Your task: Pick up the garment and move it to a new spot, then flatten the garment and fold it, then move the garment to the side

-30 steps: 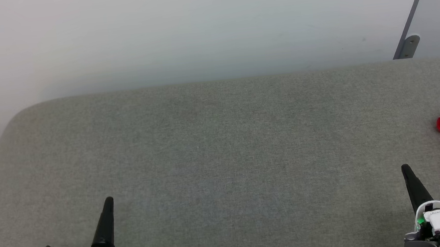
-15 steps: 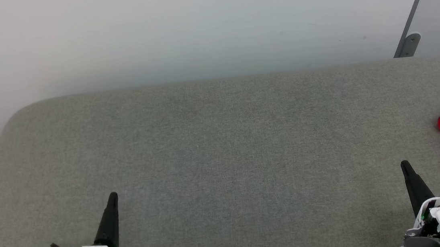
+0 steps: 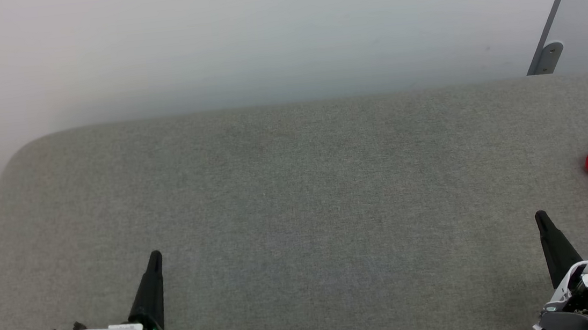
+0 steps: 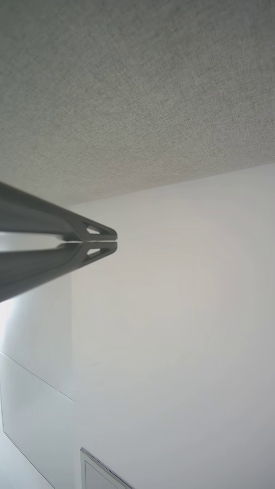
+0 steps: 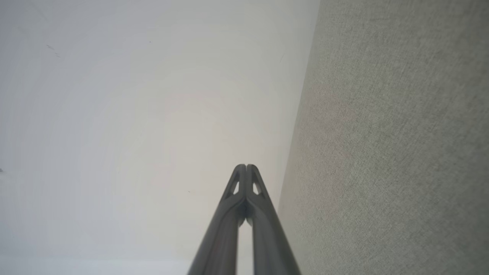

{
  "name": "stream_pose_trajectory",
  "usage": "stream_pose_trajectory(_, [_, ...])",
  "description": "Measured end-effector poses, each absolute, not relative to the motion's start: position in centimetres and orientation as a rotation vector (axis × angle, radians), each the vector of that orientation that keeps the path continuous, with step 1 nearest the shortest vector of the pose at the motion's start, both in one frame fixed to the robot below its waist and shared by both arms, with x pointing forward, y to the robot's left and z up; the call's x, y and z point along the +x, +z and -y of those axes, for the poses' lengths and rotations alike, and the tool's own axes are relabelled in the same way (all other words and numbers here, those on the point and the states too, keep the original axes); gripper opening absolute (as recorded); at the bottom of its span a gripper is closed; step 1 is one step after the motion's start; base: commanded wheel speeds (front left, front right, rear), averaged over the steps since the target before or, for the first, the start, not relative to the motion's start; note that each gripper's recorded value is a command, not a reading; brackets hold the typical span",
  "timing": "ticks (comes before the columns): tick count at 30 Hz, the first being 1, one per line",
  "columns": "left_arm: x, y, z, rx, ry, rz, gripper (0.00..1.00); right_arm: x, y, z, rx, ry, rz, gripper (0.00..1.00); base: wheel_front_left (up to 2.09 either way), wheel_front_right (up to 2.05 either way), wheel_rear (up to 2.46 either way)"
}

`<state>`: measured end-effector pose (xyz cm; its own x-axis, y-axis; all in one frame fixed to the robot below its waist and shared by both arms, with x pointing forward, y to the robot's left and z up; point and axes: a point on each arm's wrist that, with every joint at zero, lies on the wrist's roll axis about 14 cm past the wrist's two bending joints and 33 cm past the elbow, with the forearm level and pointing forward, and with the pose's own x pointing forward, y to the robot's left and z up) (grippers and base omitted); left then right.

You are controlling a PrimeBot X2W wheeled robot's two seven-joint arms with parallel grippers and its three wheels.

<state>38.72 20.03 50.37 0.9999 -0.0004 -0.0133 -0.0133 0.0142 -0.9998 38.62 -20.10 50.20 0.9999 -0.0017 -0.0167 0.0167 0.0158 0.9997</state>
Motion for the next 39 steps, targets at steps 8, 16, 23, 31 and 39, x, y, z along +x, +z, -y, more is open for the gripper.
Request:
stream_pose_trajectory(8, [38.77, 50.40, -19.92, -1.575, 0.007, -0.010, 0.00, 38.86, 50.59, 20.04, 1.571, -0.003, -0.004, 0.00, 0.00, 0.00, 0.00])
stream_pose_trajectory(16, [38.77, 50.40, -19.92, -1.575, 0.007, -0.010, 0.00, 38.86, 50.59, 20.05, 1.571, -0.003, -0.004, 0.00, 0.00, 0.00, 0.00])
stream_pose_trajectory(23, [38.77, 50.40, -19.92, -1.575, 0.007, -0.010, 0.00, 38.86, 50.59, 20.05, 1.571, -0.003, -0.004, 0.00, 0.00, 0.00, 0.00])
stream_pose_trajectory(31, [38.77, 50.41, -19.92, -1.575, 0.007, -0.010, 0.00, 38.86, 50.59, 20.05, 1.571, -0.003, -0.004, 0.00, 0.00, 0.00, 0.00])
stream_pose_trajectory(39, [38.77, 50.41, -19.92, -1.575, 0.007, -0.010, 0.00, 38.86, 50.59, 20.05, 1.571, -0.003, -0.004, 0.00, 0.00, 0.00, 0.00])
